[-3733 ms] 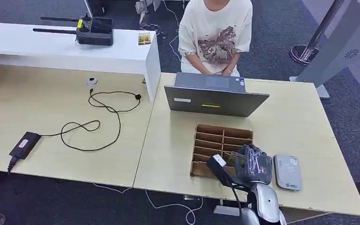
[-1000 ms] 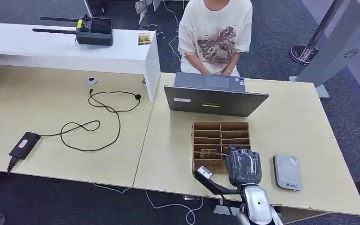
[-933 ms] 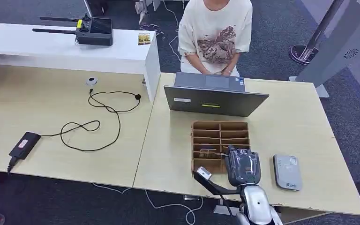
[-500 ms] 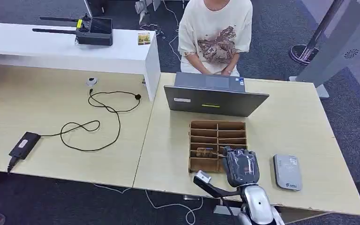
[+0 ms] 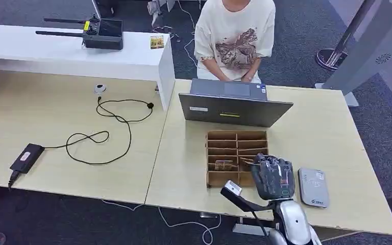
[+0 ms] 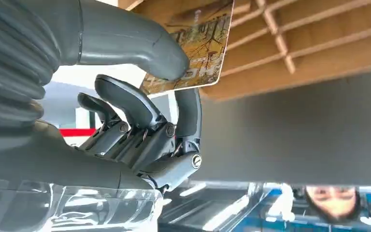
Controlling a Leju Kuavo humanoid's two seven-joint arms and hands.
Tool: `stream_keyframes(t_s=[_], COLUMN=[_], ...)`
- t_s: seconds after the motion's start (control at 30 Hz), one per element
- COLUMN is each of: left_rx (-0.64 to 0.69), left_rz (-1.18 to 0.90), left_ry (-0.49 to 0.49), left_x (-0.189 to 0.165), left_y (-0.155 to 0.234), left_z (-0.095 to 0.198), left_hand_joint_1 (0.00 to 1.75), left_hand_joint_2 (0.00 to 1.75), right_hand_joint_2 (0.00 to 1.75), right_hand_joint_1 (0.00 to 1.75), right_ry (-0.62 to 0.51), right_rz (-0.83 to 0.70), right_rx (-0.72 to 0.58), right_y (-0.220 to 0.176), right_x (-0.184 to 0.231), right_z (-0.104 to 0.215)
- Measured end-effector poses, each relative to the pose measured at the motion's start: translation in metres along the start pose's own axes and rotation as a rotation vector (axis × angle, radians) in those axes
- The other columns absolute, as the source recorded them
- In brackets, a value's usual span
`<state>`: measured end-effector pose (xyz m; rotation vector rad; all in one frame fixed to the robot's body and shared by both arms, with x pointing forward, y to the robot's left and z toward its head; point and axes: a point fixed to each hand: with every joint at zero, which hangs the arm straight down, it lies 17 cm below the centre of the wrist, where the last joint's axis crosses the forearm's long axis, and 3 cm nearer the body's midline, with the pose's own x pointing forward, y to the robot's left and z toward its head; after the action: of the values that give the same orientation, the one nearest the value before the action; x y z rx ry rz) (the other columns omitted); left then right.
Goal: Pass the card to the sensor for recognition and then transmit it.
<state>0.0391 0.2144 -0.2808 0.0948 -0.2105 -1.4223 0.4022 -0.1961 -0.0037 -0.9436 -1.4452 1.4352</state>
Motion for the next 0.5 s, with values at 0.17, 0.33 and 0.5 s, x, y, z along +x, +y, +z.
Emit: stream_keyframes(t_s=[0.17,0.33,0.5], left_rx=[0.001,0.001,0.002], left_rz=[-0.001,0.000,-0.001], left_ry=[-0.002,-0.002,0.000], left_x=[0.000,0.000,-0.002], left_y=[0.000,0.000,0.001], left_z=[0.000,0.000,0.000], left_hand_joint_1=[0.00,0.00,0.00], left_hand_joint_2=[1.75,1.75,1.75], right_hand_joint_2=[1.75,1.75,1.75], right_hand_joint_1=[1.75,1.75,1.75], right_ry=[0.018,0.018,0.010], right_rz=[-0.005,0.002,0.014], right_rx=[-0.073,-0.127,-0.161], right_y=[-0.027,-0.051,-0.068], right_x=[-0.008,-0.009,-0.008], right_z=[0.001,0.000,0.000])
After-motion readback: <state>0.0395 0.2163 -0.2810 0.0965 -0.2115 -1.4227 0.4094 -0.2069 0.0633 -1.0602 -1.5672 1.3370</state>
